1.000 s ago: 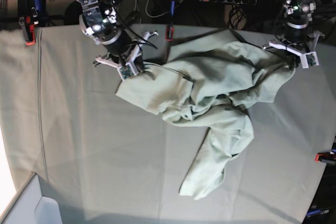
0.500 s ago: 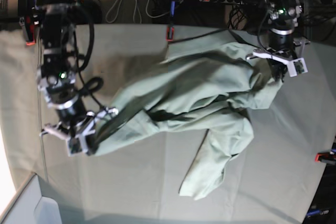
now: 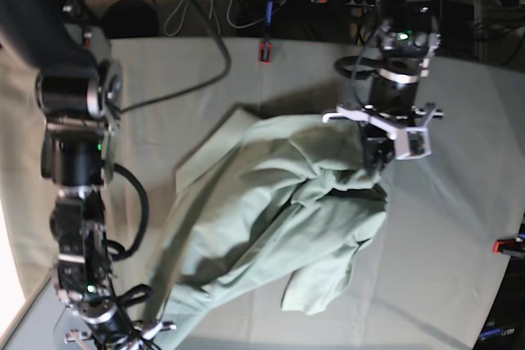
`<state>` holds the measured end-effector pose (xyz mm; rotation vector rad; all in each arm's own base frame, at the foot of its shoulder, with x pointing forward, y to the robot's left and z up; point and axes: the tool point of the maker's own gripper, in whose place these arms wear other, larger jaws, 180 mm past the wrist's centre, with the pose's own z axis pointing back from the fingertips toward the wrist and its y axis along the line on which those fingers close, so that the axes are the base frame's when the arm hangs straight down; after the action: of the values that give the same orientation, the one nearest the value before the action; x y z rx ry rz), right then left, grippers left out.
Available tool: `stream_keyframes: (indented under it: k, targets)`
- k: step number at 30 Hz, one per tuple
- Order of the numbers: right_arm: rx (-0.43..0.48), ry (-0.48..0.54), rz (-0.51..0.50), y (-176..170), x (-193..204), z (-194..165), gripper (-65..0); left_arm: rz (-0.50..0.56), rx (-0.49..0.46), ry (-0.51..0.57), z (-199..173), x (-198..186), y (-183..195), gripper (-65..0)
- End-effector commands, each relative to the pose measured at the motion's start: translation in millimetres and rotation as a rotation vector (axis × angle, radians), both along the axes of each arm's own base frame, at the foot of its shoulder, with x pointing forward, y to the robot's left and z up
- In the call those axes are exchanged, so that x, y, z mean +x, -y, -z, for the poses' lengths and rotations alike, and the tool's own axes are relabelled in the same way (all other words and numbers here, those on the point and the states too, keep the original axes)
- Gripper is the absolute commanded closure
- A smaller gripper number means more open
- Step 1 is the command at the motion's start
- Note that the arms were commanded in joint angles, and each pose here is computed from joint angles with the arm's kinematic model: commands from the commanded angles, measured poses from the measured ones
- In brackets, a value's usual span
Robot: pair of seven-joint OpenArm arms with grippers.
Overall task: Layout the t-shirt on the table in an organized manner, then fold the t-shirt properly
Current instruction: 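Release the shirt from both grippers and lift them, then reach the left gripper down to the shirt hem and pull it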
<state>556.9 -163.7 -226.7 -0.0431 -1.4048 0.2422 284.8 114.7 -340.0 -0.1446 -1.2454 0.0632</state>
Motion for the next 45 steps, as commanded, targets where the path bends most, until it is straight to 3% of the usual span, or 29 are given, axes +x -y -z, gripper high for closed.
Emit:
stream_keyframes:
  k: [1,9,12,16,21,23,26,32,35,37,40,45]
  targets:
    - [0.005,0.074,-0.006,6,13,-31,0.0,0.029,-0.021,0.034,-9,-1,13,-0.1]
    - [0.034,0.119,0.003,25,43,-57,0.0,0.296,-0.104,-0.003,-4,-32,115,-0.1]
    - [0.032,0.116,0.006,26,43,-56,-9.8,0.345,-0.123,0.011,-11,-33,134,-0.1]
    - [0.024,0.086,0.002,24,27,-25,-23.6,0.342,-0.119,0.011,-10,-32,132,-0.3]
    - [-0.006,0.087,-0.010,20,-6,3,-28.1,0.427,-0.076,-0.050,11,-49,139,-1.1]
    - [-0.022,0.093,-0.016,18,-22,12,-28.1,0.480,-0.045,-0.108,23,-61,141,-6.2]
    - [-0.041,0.085,-0.027,14,-50,30,-28.1,0.500,-0.016,-0.140,30,-66,136,-19.1]
    - [-0.064,0.045,-0.041,10,-103,65,-28.1,0.409,-0.018,-0.103,19,-69,106,-42.4]
    - [-0.069,0.013,-0.050,6,-127,82,-28.1,0.320,0.005,-0.060,10,-59,75,-49.7]
    - [-0.055,-0.001,-0.056,-1,-142,90,-28.1,0.240,0.020,-0.072,20,-51,49,-51.1]
    - [-0.054,-0.020,-0.063,-5,-159,99,-28.1,0.120,-0.066,-0.068,31,-22,29,-51.4]
    - [-0.043,-0.070,-0.077,-16,-201,118,-28.1,0.017,-0.189,-0.138,75,23,16,-51.4]
